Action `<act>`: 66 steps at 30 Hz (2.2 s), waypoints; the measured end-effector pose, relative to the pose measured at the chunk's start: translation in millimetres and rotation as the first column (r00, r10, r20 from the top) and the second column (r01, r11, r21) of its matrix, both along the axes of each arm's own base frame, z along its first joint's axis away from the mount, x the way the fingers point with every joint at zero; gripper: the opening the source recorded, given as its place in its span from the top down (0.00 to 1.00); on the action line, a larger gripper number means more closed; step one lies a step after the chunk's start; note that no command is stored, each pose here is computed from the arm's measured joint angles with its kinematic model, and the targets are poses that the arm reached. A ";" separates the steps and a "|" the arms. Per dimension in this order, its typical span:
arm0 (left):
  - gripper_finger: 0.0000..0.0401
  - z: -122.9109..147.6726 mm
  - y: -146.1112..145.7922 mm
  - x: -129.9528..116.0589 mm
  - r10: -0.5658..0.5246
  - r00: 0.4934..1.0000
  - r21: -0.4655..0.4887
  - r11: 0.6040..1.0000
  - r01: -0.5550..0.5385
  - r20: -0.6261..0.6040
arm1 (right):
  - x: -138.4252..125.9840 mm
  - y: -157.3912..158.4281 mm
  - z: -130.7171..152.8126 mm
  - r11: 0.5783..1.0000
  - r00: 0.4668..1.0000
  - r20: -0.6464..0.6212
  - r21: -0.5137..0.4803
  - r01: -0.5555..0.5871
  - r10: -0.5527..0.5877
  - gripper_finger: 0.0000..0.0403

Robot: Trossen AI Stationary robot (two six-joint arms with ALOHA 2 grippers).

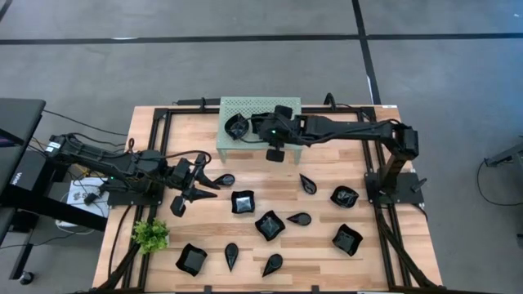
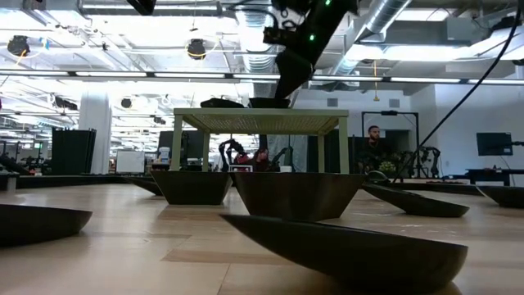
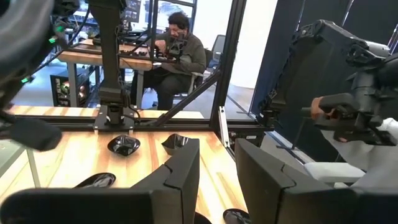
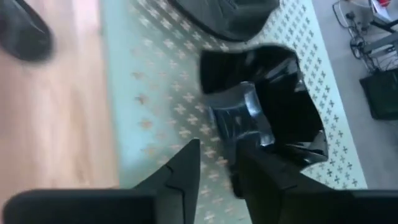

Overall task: Pick & Place Mini shaped plates
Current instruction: Stack the distorted square plate on top of the other distorted square plate on the shelf

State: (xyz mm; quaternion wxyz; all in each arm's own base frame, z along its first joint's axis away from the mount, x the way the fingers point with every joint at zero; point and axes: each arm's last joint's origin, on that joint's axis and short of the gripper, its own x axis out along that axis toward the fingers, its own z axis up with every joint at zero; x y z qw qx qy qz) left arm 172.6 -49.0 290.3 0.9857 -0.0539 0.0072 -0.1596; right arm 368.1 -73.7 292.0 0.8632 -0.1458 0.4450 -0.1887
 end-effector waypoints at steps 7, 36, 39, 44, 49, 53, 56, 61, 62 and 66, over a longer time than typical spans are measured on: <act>0.74 -1.0 0.0 0.0 0.000 1.000 0.002 1.000 0.000 -0.010 | -1.2 51.8 26.4 0.996 0.997 0.047 0.060 -0.061 0.058 0.68; 0.74 -6.1 -2.6 9.8 0.000 1.000 0.007 1.000 0.000 -0.025 | -3.7 260.9 -109.5 0.898 0.934 -0.184 0.382 -0.219 0.306 0.64; 0.74 -5.7 -2.6 9.7 0.000 1.000 0.006 1.000 0.000 -0.021 | -3.7 257.3 -111.2 0.903 0.932 -0.207 0.378 -0.206 0.299 0.65; 0.74 -5.1 -2.6 9.7 0.000 1.000 0.004 1.000 0.000 -0.015 | -1.4 250.8 -110.1 0.905 0.936 -0.210 0.380 -0.190 0.284 0.71; 0.74 -4.3 -2.6 9.7 0.000 1.000 0.002 1.000 0.000 -0.007 | 0.0 248.7 -110.9 0.889 0.926 -0.218 0.412 -0.198 0.307 0.77; 0.74 -4.0 -2.6 9.8 0.000 1.000 0.001 1.000 0.000 -0.004 | 0.9 248.6 -108.2 0.895 0.933 -0.197 0.396 -0.205 0.301 0.75; 0.74 -3.8 -2.6 9.8 0.000 1.000 0.001 1.000 0.000 -0.001 | 0.8 249.2 -108.7 0.895 0.929 -0.200 0.391 -0.215 0.311 0.72; 0.74 -3.7 -2.6 9.8 0.000 1.000 0.001 1.000 0.000 0.000 | -0.4 251.9 -110.4 0.892 0.914 -0.212 0.376 -0.251 0.346 0.64; 0.74 -3.7 -2.6 9.8 0.000 1.000 0.001 1.000 0.000 0.000 | -0.3 251.4 -110.4 0.892 0.912 -0.213 0.374 -0.255 0.350 0.62; 0.74 -3.7 -2.6 9.8 0.000 1.000 0.001 1.000 0.000 0.000 | -0.6 251.5 -110.6 0.892 0.910 -0.217 0.372 -0.258 0.354 0.60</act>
